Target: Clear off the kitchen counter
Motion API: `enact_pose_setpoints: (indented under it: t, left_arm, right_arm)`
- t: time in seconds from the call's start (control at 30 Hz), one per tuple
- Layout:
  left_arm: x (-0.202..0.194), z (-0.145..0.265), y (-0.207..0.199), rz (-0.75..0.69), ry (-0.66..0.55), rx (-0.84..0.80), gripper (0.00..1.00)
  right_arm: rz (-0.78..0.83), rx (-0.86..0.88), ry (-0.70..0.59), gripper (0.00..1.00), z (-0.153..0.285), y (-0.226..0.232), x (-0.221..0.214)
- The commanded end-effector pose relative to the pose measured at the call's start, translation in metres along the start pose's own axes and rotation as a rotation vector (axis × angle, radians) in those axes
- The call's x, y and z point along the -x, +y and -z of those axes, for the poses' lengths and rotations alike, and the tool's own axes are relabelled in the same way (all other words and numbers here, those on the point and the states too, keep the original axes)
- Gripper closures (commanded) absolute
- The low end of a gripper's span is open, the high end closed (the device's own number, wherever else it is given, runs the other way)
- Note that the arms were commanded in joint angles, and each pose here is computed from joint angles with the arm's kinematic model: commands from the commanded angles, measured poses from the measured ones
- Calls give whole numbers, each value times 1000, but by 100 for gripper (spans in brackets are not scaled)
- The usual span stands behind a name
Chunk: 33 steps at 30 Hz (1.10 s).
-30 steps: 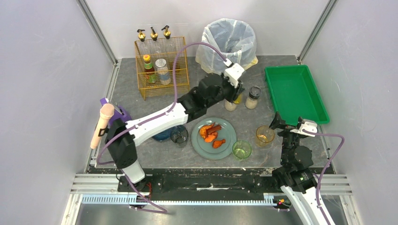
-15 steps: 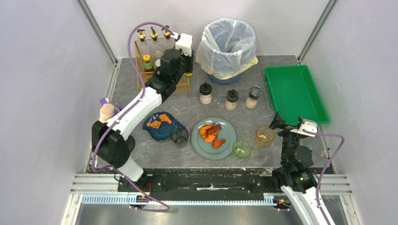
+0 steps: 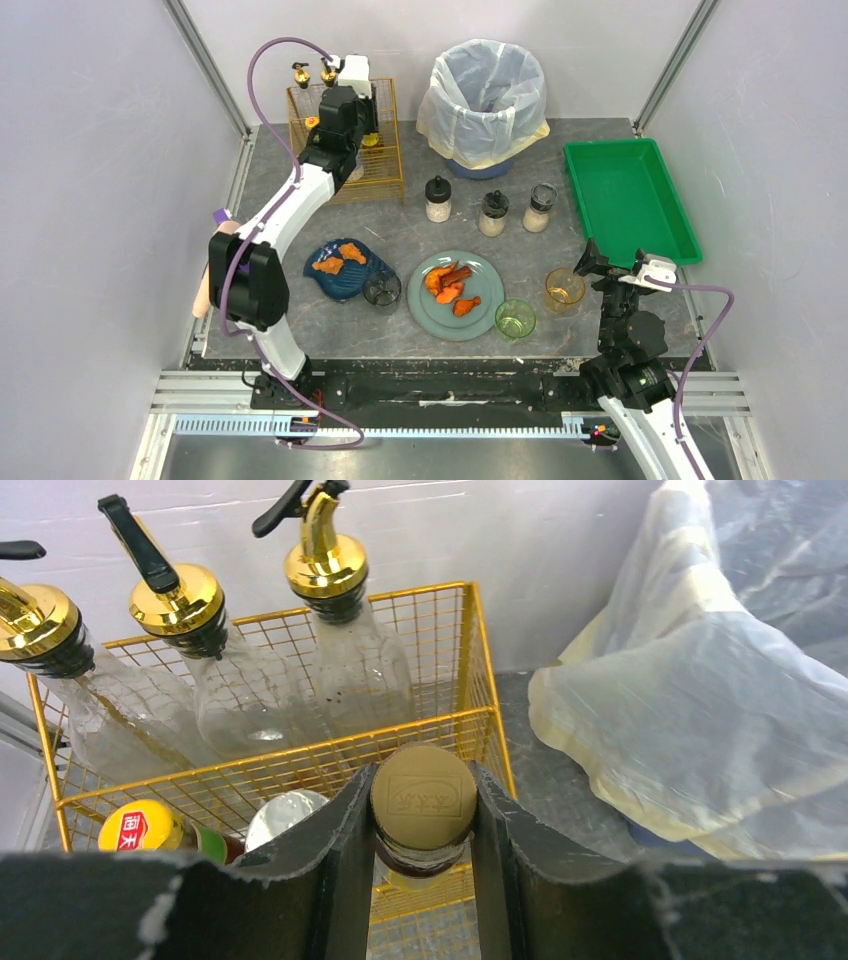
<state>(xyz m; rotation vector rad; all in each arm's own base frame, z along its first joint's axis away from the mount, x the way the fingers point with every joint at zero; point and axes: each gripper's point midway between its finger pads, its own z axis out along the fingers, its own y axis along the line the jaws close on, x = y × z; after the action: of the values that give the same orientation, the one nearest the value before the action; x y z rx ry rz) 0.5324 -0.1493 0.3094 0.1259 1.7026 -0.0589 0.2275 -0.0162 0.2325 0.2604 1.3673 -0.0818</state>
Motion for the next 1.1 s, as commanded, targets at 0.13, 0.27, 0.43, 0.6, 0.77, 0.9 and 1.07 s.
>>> enact_pose_setpoints:
  t: [0.13,0.27,0.43,0.6,0.77,0.9,1.07]
  left_arm:
    - [44,-25,7,110,-201,-14,98]
    - [20,-39,3,129,-162,-27,98]
    - [-18,-51,-2,147,-91,-32,95]
    - [-52,-57,-4,147,-28,-31,89]
    - [-73,-58,0,139,10,-4,83]
    - [-83,-59,-2,134,37,-9,65]
    - [-81,-54,-6,153,42,-27,42]
  right_arm:
    - [-118,-13,-183,2,14,-12,50]
    - [-117,-12,-183,2,14,-12,49]
    - [-117,-12,-185,2,14,-12,49]
    - [-117,-10,-186,2,14,-12,50]
    - [-116,-8,-185,2,14,-11,50]
    - [-117,-3,-186,2,14,-10,50]
    - [-119,-1,-186,2,14,-10,51]
